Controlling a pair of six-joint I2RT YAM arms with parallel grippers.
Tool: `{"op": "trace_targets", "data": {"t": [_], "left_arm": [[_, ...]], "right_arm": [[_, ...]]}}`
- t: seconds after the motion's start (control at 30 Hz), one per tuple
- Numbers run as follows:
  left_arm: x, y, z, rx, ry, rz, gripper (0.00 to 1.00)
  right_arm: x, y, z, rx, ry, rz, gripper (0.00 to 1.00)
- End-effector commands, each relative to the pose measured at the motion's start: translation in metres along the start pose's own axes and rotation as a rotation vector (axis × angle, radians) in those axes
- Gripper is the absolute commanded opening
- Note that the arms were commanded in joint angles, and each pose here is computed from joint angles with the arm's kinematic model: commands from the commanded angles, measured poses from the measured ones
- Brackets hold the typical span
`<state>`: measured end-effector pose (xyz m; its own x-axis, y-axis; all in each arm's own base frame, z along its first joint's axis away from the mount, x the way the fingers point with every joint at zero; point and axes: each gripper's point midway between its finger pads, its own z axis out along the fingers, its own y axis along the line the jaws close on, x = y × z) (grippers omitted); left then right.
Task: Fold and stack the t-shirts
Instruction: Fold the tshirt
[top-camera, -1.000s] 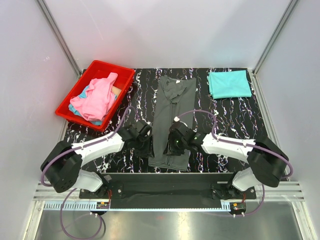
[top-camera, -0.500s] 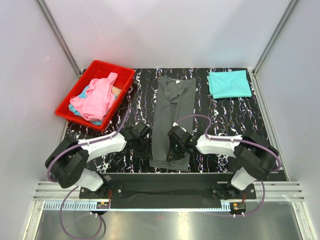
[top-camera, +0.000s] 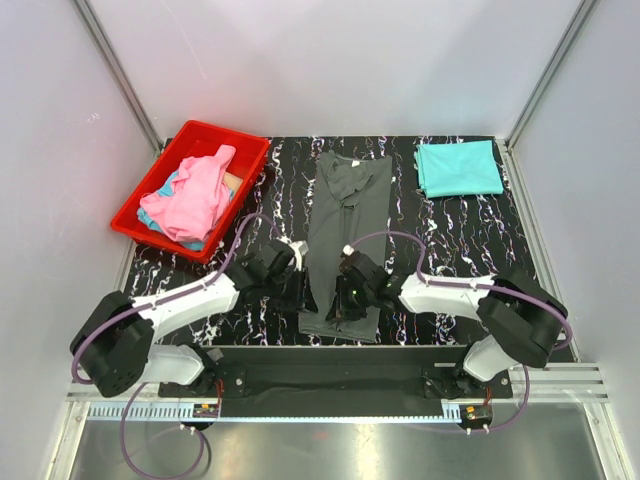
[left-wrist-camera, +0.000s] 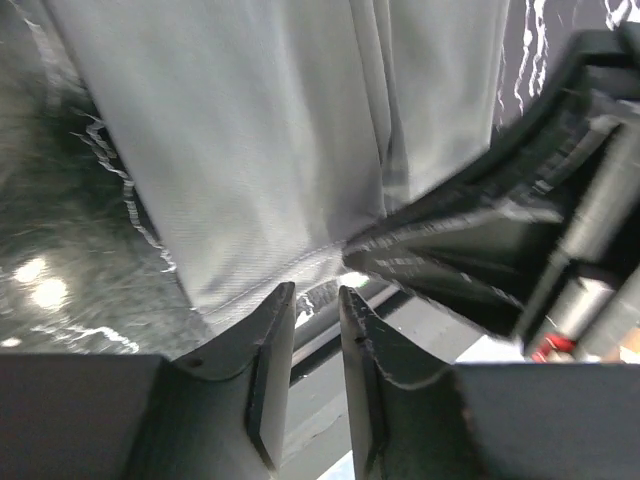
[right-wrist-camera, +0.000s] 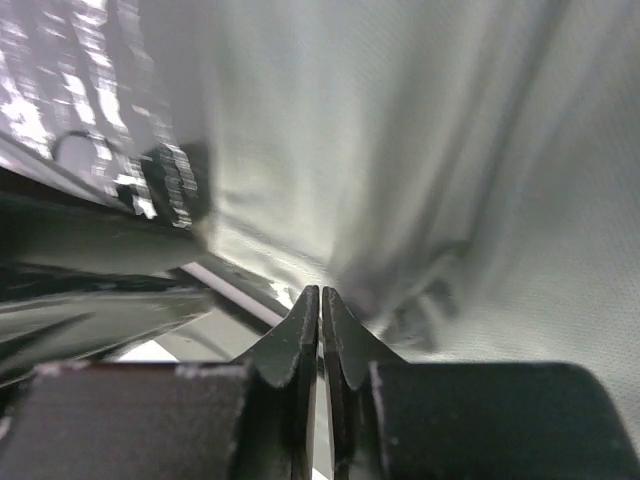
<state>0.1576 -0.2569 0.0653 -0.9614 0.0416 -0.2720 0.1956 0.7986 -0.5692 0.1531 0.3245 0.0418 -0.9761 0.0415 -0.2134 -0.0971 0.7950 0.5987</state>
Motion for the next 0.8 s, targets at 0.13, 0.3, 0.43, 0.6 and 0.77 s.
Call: {"op": "trace_targets", "data": {"t": [0.13,0.3,0.43,0.6,0.77], "left_arm": [[0.022,0.01,0.021,0.048,0.055,-0.06,0.24],[0.034,0.036,0.02,-0.084,0.064,-0.097,0.24],[0.027,0.029,0.005,-0.093,0.031,-0.082,0.36],[0.008,0.015,-0.023,-0.098,-0.037,-0.029,0.54],[0.007,0.027,-0.019,-0.133,-0.041,-0.007,0.57]], "right_arm": [[0.02,-0.017,0.01,0.005,0.045,0.009,0.09],[0.022,-0.017,0.003,0.016,0.053,-0.001,0.1],[0.017,0.007,-0.022,-0.044,0.047,-0.029,0.15],[0.008,0.025,-0.061,-0.043,0.006,-0.006,0.38],[0.019,-0.003,-0.073,0.072,0.011,0.066,0.49]]}}
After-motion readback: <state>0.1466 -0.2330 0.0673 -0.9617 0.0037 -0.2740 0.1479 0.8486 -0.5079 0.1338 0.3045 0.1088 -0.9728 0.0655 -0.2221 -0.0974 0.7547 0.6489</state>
